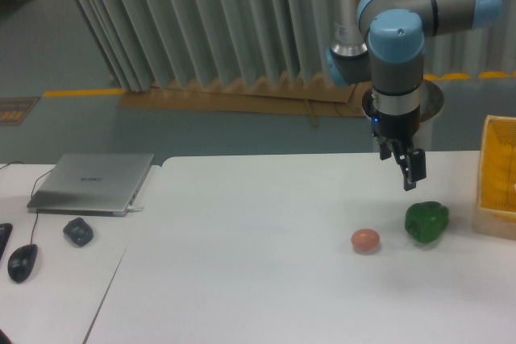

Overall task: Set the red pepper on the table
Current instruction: 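Move the gripper up and over toward the yellow crate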

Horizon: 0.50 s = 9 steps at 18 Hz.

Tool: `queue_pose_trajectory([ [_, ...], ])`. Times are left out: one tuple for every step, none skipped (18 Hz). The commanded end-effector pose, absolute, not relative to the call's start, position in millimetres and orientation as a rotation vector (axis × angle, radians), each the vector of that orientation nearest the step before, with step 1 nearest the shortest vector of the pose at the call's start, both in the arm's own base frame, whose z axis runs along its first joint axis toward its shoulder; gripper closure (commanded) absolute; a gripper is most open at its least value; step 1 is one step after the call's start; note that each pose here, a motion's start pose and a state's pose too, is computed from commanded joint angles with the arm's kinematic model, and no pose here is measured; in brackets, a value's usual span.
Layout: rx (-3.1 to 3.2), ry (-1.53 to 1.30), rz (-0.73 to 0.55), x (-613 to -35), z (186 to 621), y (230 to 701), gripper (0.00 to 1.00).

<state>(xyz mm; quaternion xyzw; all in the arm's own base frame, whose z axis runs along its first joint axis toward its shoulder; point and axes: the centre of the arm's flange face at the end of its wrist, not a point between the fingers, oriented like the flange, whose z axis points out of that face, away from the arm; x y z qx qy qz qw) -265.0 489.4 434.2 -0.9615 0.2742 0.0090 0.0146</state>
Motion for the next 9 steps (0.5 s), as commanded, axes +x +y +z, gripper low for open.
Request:
queue_pose_trajectory([
  [-2.997,0.854,0.023,-264.1,431.5,488.3,0.00],
  [-2.996,0.847,0.026,-266.6,433.5,487.6,0.00],
  [-2.996,0.847,0.035,-267.4,436.4,487.9,0.00],
  [-2.999,0.850,0.035,-266.7,435.7,487.9,0.00],
  [-2.998,0.855,0.042,-264.5,436.0,488.7,0.00],
  [-3.000,0.848,0.045,-265.4,436.8,488.4,0.00],
  [-3.004,0.839,0.038,-267.6,435.1,487.3,0.00],
  [-3.011,0.838,0.027,-267.1,430.7,485.3,0.00],
  [-3.012,0.838,0.030,-268.6,430.9,483.1,0.00],
])
